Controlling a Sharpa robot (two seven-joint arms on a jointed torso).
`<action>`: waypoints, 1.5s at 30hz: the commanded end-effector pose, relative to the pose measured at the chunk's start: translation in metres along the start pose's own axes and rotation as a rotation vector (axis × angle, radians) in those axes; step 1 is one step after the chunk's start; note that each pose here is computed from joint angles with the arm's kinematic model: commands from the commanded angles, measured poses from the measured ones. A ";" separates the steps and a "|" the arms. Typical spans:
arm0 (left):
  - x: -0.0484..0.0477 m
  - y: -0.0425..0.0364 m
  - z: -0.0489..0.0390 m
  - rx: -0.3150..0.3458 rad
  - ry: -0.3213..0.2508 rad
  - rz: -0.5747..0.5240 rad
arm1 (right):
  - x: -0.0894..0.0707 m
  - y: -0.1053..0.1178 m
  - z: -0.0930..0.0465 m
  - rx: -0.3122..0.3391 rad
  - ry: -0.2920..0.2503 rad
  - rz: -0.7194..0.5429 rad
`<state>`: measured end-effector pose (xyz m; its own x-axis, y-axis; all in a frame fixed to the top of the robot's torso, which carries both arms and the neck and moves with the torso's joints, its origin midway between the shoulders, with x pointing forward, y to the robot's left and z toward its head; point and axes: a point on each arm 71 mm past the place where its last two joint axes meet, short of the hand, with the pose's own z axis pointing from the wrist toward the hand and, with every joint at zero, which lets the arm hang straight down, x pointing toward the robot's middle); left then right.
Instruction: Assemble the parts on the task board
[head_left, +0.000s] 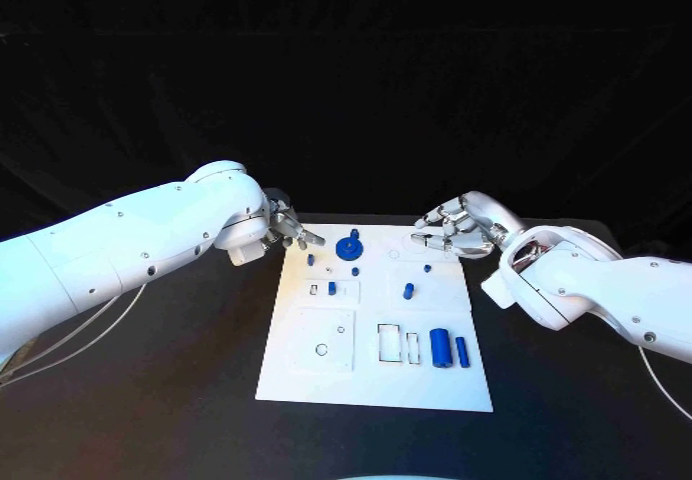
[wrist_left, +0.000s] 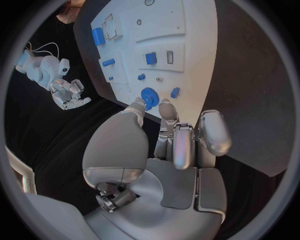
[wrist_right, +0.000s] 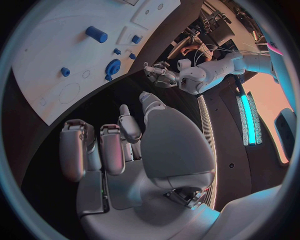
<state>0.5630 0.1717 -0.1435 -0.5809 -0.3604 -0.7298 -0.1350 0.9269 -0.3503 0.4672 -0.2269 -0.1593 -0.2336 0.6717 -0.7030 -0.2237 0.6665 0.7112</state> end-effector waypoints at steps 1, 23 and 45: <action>-0.0068 -0.0032 0.0038 0.017 -0.040 0.019 | 0.002 0.001 0.000 -0.011 0.011 -0.002; -0.0070 -0.0003 0.0321 -0.039 -0.030 0.075 | 0.005 0.003 0.002 -0.017 0.019 0.000; 0.0061 0.0014 0.0413 -0.054 0.041 0.105 | 0.007 0.005 0.003 -0.022 0.022 0.001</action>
<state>0.5938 0.1697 -0.1712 -0.5987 -0.2812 -0.7500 -0.1386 0.9586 -0.2488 0.4675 -0.2198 -0.1605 -0.2441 0.6715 -0.6997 -0.2318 0.6602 0.7144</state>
